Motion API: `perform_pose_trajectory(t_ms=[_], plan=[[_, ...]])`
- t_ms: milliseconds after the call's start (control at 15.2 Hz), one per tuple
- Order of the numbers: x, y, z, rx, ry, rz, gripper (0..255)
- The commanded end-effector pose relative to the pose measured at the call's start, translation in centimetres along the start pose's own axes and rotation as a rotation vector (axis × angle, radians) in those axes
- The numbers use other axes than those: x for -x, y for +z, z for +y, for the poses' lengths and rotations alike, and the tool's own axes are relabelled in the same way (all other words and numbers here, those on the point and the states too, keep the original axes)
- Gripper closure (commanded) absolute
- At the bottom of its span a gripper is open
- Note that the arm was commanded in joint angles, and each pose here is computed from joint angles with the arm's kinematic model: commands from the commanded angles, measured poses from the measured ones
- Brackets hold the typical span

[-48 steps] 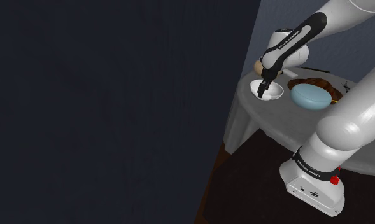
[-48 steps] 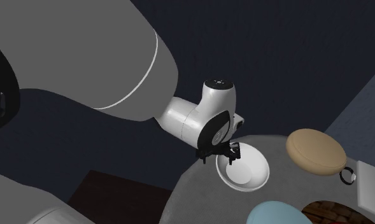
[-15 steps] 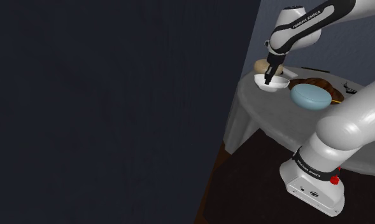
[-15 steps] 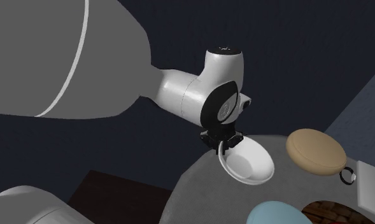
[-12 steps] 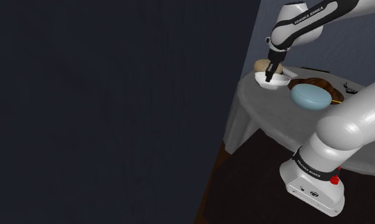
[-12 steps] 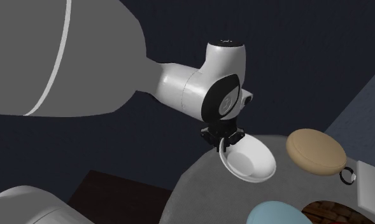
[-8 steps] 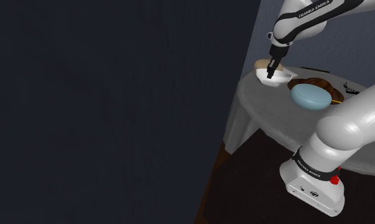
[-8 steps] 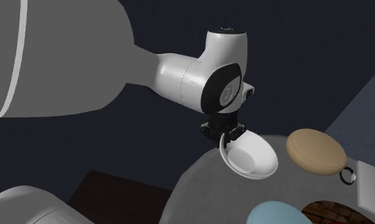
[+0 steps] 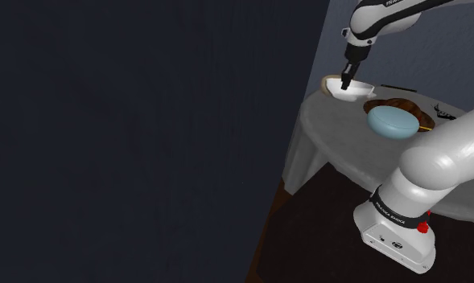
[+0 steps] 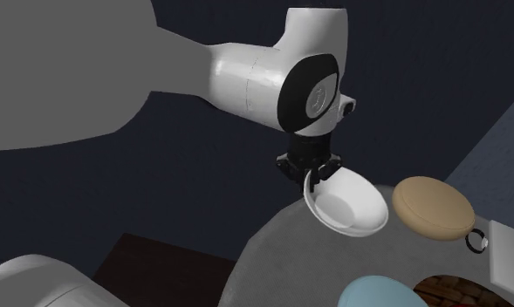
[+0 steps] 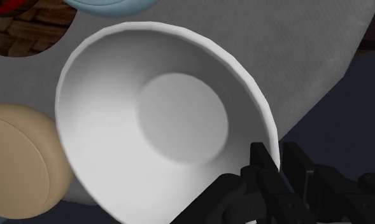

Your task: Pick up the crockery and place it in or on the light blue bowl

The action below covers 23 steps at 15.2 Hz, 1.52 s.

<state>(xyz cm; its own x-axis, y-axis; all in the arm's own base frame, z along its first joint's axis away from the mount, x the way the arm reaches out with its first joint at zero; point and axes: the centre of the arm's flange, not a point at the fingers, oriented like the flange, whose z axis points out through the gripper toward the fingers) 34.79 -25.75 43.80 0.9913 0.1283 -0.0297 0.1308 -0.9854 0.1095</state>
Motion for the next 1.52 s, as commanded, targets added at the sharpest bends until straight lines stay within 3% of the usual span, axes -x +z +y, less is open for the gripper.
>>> perform_pose_trajectory(t_ms=[0, 1188, 1452], plan=[[0.0, -0.8, 0.1, 0.000, 0.000, 0.000, 255], [22.6, -3.6, 9.1, 0.000, 0.000, 0.000, 255], [22.5, -1.5, 8.9, 0.000, 0.000, 0.000, 255]])
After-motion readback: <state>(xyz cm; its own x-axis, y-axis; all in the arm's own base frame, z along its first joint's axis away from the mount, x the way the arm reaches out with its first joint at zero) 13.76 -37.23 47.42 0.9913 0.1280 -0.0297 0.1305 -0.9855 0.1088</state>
